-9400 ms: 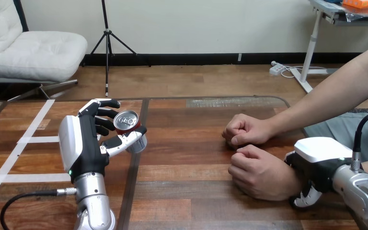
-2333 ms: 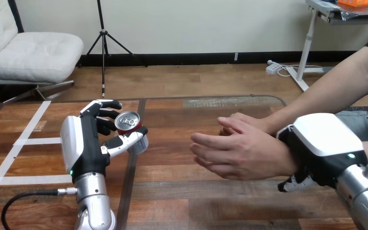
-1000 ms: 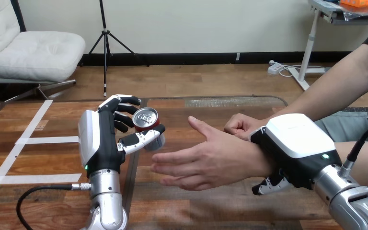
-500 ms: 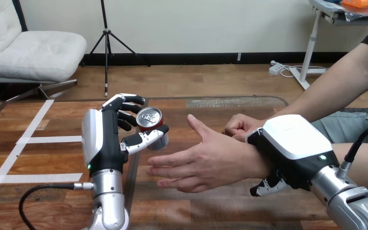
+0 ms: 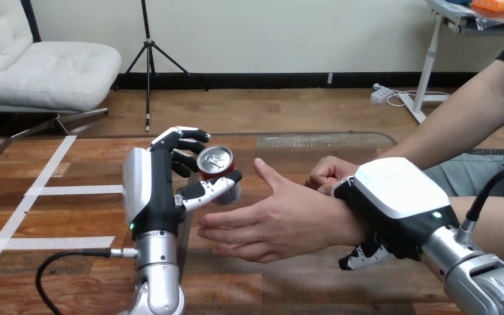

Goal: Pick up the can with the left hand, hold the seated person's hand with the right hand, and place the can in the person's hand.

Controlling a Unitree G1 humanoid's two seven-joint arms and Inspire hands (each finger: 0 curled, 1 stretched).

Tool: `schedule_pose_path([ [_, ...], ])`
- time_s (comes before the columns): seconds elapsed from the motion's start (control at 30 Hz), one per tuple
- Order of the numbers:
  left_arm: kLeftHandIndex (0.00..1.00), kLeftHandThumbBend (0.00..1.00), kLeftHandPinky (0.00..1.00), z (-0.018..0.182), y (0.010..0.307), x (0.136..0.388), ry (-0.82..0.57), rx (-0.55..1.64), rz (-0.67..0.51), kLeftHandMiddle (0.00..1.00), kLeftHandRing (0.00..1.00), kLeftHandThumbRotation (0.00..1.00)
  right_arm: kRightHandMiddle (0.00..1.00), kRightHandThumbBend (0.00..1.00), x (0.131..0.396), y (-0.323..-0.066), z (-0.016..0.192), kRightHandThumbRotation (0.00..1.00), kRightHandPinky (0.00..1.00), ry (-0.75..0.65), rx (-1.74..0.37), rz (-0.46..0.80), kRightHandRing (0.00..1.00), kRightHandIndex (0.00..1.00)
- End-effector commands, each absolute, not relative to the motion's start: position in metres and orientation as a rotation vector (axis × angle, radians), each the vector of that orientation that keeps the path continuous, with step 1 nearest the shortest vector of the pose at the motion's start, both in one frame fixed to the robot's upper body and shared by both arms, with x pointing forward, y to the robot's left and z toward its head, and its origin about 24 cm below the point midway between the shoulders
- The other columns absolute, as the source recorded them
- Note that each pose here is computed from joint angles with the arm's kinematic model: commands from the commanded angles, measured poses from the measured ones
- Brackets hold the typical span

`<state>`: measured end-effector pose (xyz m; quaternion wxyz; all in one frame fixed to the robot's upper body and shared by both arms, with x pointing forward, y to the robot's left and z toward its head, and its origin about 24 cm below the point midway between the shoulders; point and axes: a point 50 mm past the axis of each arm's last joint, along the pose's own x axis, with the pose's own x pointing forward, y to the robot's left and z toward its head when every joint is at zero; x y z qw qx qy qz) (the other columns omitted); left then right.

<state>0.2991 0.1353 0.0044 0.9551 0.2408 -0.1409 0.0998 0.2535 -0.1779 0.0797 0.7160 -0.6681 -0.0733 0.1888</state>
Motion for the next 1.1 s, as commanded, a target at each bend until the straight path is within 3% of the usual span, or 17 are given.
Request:
schedule_pose_path([
  [0.0, 0.56, 0.68, 0.4, 0.031, 0.126, 0.311, -0.419, 0.444, 0.185, 0.5, 0.43, 0.0, 0.36, 0.9, 0.261, -0.171, 0.095, 0.0, 0.2, -0.226, -1.471, 0.401, 0.26, 0.46],
  [1.07, 0.55, 0.67, 0.43, 0.029, 0.105, 0.289, -0.447, 0.356, 0.053, 0.51, 0.44, 0.0, 0.36, 0.89, 0.26, -0.173, 0.095, 0.0, 0.21, -0.221, -1.471, 0.406, 0.26, 0.46],
])
